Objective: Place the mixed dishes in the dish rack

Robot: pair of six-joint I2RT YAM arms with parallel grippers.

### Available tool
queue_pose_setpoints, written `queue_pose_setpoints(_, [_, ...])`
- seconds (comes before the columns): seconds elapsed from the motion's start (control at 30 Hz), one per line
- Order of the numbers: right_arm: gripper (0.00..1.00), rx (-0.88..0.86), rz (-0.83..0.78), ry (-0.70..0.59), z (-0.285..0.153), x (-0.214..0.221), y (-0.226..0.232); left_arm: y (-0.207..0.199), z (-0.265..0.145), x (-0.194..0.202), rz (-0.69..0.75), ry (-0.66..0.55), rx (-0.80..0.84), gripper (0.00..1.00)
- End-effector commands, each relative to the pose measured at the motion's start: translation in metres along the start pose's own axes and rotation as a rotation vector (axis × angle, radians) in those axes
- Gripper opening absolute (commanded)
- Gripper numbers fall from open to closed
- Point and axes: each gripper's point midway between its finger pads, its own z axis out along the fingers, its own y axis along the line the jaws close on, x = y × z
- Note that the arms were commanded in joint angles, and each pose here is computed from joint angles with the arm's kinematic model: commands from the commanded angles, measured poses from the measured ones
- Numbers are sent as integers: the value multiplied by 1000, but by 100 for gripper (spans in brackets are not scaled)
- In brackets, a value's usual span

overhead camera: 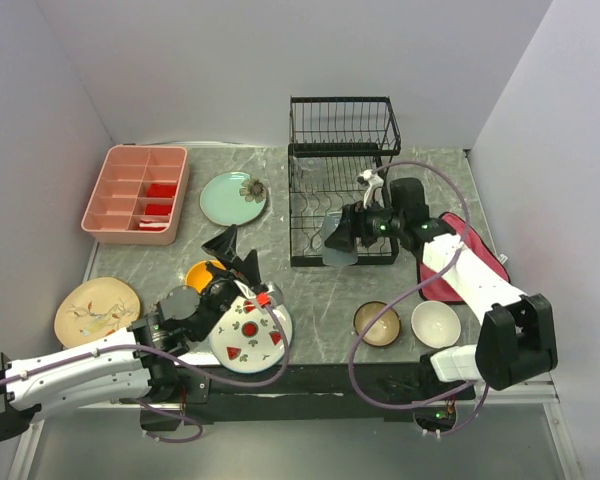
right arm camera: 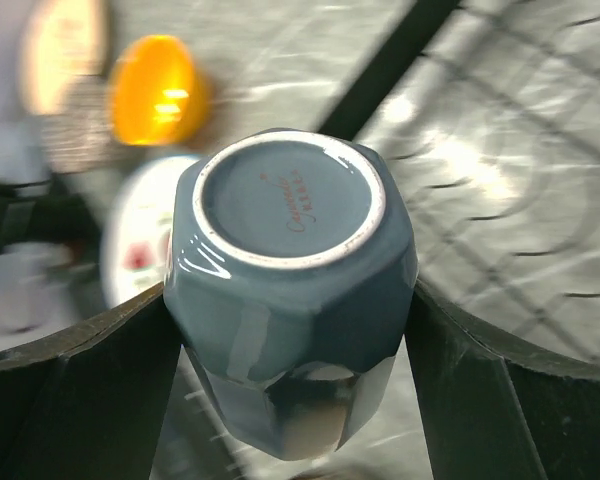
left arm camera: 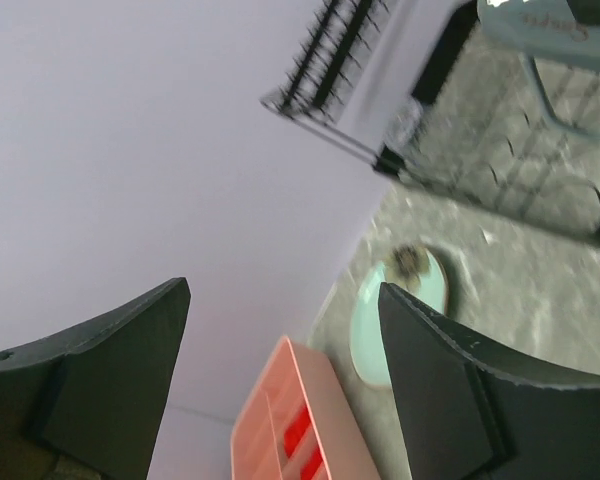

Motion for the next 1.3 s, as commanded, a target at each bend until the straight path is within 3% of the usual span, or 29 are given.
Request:
queue_pose_setpoints(0.0, [42,200,-281,-348,-4,-77,-28,-16,-11,32,-9,152,68,83])
queue_pose_setpoints(0.27, [42,384,-331,-459,17,-102,-66,-10,-6,36,-34,175,40,83])
queue_pose_setpoints(0.9, [44,387,-369,-428,71,-84,-93,-21,-5,51,-84,223,33,83])
queue_pose_setpoints(0.97, [46,386,-372,-415,74,-76,-92,-22,-6,53,-85,224,28,83])
queue_pose_setpoints(1.27, [73,445,-351,-336,71,-34,-97,-28,-11,59,-100,225,33,83])
